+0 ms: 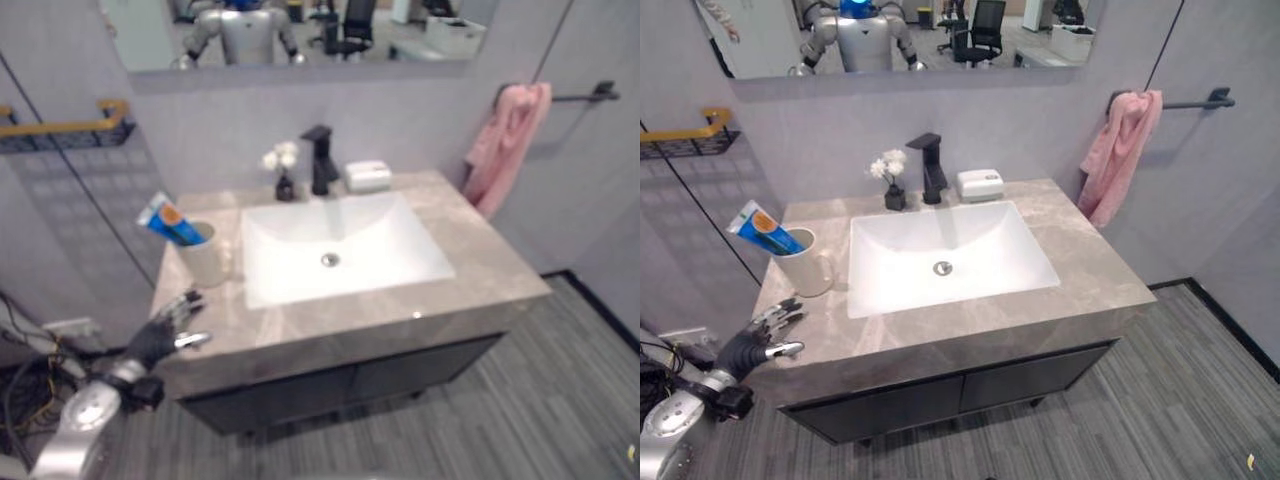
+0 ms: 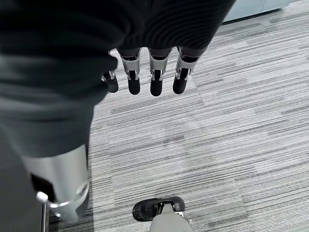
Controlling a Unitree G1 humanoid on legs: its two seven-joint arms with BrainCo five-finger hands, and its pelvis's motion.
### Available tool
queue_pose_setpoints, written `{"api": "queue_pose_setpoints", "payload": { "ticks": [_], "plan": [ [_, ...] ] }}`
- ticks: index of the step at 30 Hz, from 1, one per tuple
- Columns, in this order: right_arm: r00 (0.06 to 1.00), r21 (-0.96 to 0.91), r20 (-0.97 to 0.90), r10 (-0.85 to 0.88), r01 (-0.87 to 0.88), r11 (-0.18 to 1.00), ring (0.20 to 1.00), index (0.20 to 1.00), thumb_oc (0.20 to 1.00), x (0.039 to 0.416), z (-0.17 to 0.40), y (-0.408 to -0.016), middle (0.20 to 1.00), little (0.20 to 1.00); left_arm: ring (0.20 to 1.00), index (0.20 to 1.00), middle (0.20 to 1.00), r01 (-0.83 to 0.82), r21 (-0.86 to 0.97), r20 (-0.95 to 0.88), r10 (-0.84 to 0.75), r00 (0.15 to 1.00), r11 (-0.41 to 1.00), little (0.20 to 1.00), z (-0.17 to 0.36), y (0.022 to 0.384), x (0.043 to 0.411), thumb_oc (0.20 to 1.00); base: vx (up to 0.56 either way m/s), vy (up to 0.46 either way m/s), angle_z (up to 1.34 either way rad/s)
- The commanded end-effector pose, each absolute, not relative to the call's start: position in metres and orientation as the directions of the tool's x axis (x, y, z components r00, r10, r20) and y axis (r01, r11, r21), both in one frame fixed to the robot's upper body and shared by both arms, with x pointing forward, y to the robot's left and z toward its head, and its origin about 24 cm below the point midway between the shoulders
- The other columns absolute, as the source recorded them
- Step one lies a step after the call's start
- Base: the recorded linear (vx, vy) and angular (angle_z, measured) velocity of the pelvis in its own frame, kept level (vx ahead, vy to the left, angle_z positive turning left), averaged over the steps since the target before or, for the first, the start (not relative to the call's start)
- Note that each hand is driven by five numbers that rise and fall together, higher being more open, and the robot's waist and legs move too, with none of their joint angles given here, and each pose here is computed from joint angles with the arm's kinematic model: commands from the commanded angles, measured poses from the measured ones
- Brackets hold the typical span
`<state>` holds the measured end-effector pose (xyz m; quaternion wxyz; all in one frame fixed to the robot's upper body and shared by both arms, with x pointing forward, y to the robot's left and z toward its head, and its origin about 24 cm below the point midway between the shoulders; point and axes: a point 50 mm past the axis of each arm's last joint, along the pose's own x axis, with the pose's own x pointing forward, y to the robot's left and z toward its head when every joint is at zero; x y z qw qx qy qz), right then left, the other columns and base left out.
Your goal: Put brush and paste in cup on sink, flatten towel.
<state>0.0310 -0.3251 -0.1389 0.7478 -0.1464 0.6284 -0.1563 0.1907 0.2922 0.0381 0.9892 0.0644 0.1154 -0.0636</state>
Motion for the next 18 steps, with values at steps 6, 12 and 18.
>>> {"api": "queue_pose_setpoints", "payload": {
  "ticks": [6,12,18],
  "plan": [
    [0.186,-0.457,-0.873,-0.452,0.016,0.889,1.000,1.000,1.000,0.045,-0.130,-0.340,1.000,1.000,1.000,1.000,1.000,0.015,0.254,-0.098,0.010,0.995,0.967,1.000,0.074,0.320,0.209,1.000,0.00,-0.003,-0.01],
    [0.183,-0.456,-0.873,-0.451,0.018,0.890,1.000,1.000,1.000,0.044,-0.130,-0.340,1.000,1.000,1.000,1.000,1.000,-0.016,0.255,-0.051,0.029,0.998,0.967,1.000,0.081,0.319,0.213,1.000,0.00,0.000,0.00],
    [0.195,-0.451,-0.874,-0.445,0.017,0.892,1.000,1.000,1.000,0.048,-0.131,-0.338,1.000,1.000,1.000,1.000,1.000,-0.028,0.229,-0.033,0.037,0.999,0.973,1.000,0.079,0.313,0.214,1.000,0.00,0.000,0.00]
  ]
}}
